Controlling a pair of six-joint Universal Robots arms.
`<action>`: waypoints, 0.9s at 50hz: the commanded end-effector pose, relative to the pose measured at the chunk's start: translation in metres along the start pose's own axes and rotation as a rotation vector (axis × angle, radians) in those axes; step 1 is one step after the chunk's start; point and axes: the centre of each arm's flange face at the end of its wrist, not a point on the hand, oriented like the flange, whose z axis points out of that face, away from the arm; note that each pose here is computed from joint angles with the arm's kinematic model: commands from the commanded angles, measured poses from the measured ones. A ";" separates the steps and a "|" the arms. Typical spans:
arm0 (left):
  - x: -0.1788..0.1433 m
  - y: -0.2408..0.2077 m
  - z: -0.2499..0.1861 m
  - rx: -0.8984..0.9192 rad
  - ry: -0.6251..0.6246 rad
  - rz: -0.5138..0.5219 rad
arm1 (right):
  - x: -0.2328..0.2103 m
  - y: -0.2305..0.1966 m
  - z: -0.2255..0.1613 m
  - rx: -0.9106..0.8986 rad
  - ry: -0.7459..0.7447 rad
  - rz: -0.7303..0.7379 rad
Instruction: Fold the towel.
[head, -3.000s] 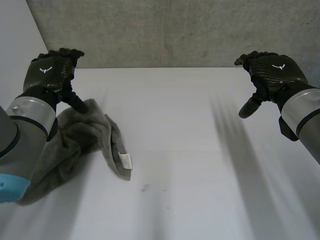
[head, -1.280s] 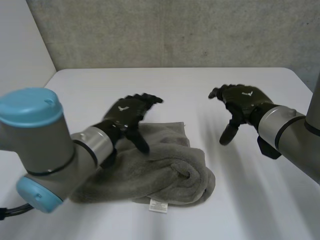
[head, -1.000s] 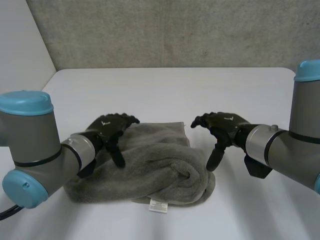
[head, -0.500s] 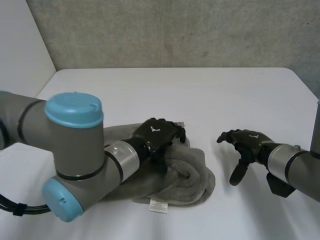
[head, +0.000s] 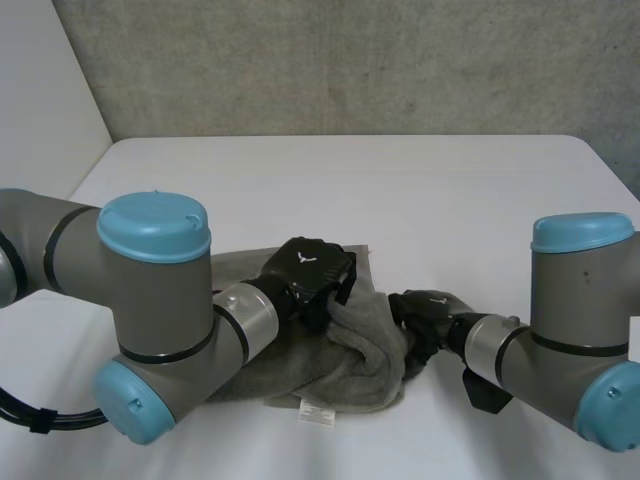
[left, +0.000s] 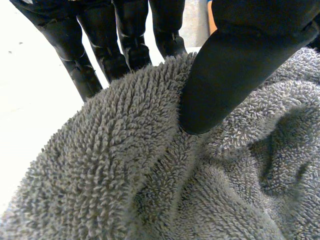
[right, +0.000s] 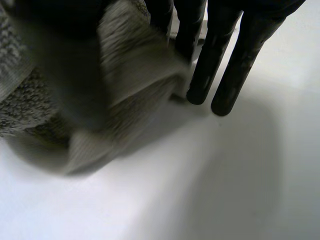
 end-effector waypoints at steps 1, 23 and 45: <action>-0.011 -0.016 -0.008 0.044 -0.080 0.008 | -0.001 -0.022 0.009 0.130 0.020 -0.054; -0.089 -0.083 -0.064 0.410 -0.436 -0.186 | 0.002 -0.184 -0.047 0.828 0.301 -0.279; 0.045 0.053 -0.078 -0.028 -0.036 -0.162 | 0.039 -0.108 0.033 0.299 0.278 -0.286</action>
